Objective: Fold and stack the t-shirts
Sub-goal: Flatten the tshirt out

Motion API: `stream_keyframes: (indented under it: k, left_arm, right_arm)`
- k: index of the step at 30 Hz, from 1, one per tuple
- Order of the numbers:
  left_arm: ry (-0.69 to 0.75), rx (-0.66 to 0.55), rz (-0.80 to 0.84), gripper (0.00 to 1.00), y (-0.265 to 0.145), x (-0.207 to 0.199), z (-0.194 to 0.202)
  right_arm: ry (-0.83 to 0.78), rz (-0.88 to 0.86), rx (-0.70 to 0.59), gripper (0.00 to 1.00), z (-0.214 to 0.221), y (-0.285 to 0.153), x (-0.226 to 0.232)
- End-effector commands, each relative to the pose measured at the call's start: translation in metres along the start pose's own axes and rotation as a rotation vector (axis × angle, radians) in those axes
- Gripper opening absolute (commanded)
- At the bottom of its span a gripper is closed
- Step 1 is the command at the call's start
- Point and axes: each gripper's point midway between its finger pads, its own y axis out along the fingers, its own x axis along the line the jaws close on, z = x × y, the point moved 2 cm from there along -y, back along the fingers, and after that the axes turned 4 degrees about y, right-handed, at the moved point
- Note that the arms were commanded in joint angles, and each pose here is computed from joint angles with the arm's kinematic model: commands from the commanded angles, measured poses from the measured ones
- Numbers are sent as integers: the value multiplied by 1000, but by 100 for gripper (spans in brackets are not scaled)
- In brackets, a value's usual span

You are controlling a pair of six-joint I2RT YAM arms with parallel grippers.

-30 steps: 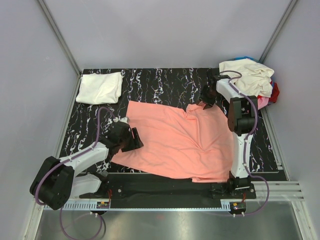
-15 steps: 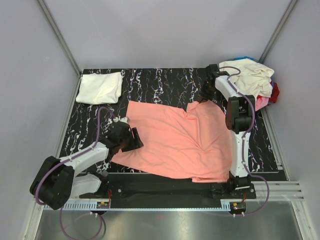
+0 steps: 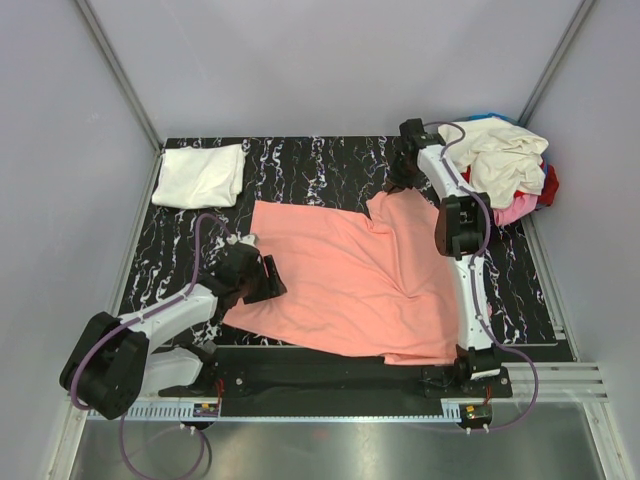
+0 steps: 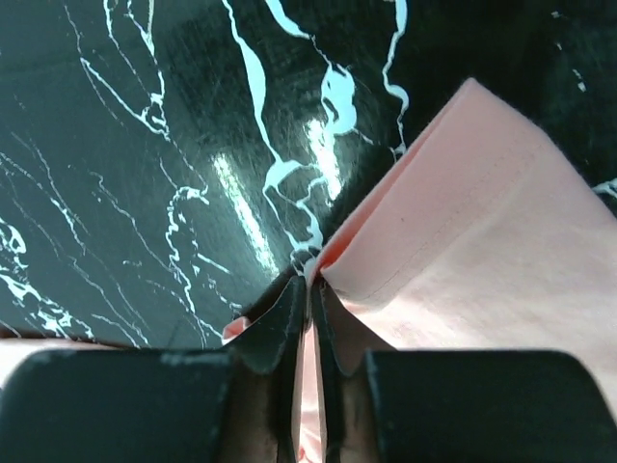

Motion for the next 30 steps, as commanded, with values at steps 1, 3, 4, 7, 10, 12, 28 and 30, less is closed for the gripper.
stream_keyframes:
  k: [1,3,4,7,10,12,28,30]
  left_arm:
    - [3,19,3,61,3,0,4]
    - [1,16,1,61,3,0,4]
    - [0,13,2,61,3,0,4]
    - [-27,-6,-15,56,0,3,3]
    - [-90,-53,-81,50,-6,15,1]
    - [-133,-112,-126,51,-15,24,-3]
    - [44,-333,-69,78,-75,-30,-101]
    - [81,-321,-50,80,-69,-44,-116]
  right_arm:
    - [-36,-45,-41,14,-13,-6,17]
    - [-46,-59,-65,21,-20,-3,22]
    - [-54,-75,-100,27,-28,-8,28]
    - [-62,-103,-184,27,-48,-17,38]
    - [-52,-106,-269,35,-66,-24,44]
    - [-61,-114,-307,57,-74,-33,48]
    - [-36,71,-269,68,12,-148,-27]
    - [-43,114,-169,69,41,-134,-47]
